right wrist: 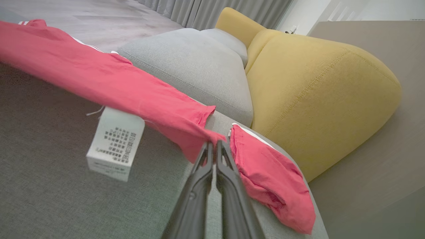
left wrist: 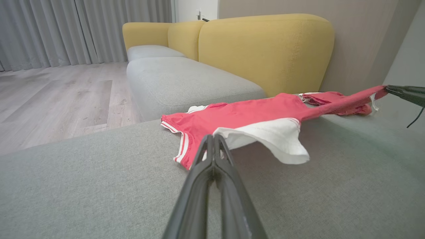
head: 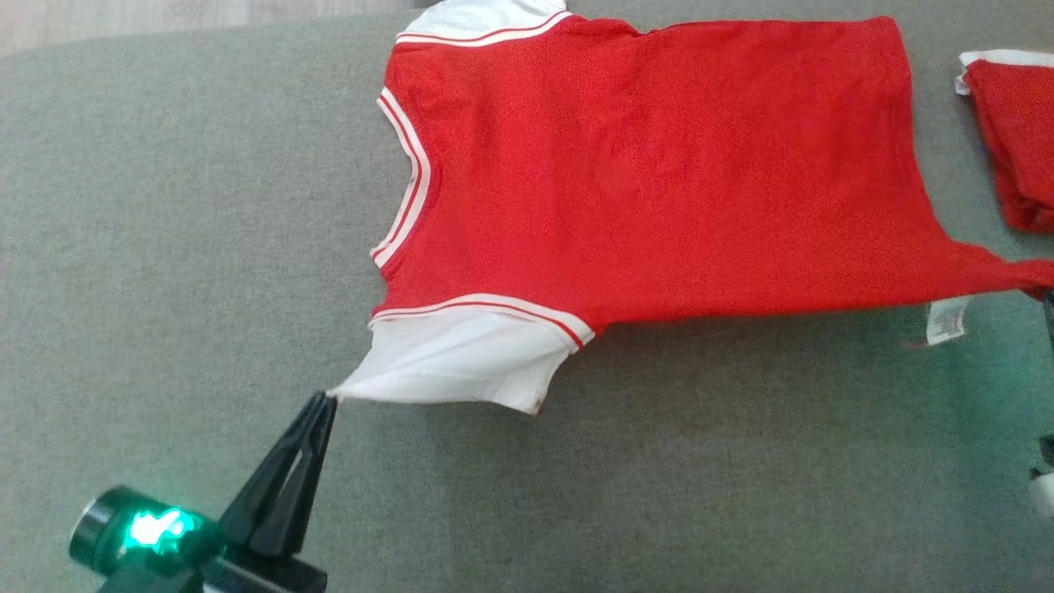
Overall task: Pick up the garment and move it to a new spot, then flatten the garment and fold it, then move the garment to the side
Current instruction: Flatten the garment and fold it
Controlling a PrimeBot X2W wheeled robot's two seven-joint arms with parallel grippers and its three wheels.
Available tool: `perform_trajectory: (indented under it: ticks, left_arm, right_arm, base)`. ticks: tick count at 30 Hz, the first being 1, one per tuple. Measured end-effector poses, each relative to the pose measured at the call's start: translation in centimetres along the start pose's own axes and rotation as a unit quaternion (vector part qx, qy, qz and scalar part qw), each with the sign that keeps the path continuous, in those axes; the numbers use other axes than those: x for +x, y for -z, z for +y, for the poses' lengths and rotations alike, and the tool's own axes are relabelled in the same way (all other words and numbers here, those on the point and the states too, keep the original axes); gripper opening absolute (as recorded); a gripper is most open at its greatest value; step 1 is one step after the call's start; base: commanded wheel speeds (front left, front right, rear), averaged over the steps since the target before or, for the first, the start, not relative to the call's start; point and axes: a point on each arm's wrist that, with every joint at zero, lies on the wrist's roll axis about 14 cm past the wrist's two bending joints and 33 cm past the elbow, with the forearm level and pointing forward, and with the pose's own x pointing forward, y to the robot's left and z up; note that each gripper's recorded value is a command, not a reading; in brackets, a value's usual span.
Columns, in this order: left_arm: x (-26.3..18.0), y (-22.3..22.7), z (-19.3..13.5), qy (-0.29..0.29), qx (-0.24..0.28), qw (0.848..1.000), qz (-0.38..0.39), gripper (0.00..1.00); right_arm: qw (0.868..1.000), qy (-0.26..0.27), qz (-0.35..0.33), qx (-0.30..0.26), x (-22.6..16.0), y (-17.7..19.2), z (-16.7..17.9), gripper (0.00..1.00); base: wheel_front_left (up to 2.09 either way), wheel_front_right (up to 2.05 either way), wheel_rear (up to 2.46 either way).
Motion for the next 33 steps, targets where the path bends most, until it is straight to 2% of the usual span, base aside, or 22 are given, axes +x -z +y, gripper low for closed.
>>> perform_trajectory:
  ticks: [9, 21, 29, 30, 31, 33]
  left_arm:
    - [6.0, -1.2, 1.0, 0.038, 0.028, 0.999, -0.024, 0.00]
    - [14.4, -2.8, 4.5, 0.037, 0.056, 0.997, -0.038, 0.00]
    - [19.2, -1.3, 6.1, 0.040, 0.056, 0.997, -0.025, 0.00]
    - [19.6, -1.0, 6.2, 0.040, 0.054, 0.997, -0.023, 0.35]
    - [19.9, -0.6, 6.4, 0.039, 0.053, 0.998, -0.022, 1.00]
    - [20.5, -0.2, 6.7, 0.034, 0.047, 0.998, -0.025, 1.00]
  right_arm:
    - [0.999, -0.017, 0.026, 0.013, 3.3, 1.2, 1.3, 0.00]
    - [0.998, -0.027, 0.047, 0.010, 8.2, 2.0, 1.1, 0.00]
    - [0.998, -0.031, 0.049, 0.004, 11.8, 2.7, 0.8, 0.00]
    - [0.998, -0.031, 0.050, 0.003, 12.2, 2.8, 0.7, 0.24]
    - [0.998, -0.030, 0.050, 0.003, 12.5, 2.9, 0.6, 1.00]
    - [0.999, -0.028, 0.046, 0.005, 13.2, 2.9, 0.6, 1.00]
  base:
    - [0.00, 0.00, 0.00]
    - [0.00, 0.00, 0.00]
    - [0.00, 0.00, 0.00]
    - [0.00, 0.00, 0.00]
    - [0.00, 0.00, 0.00]
    - [0.00, 0.00, 0.00]
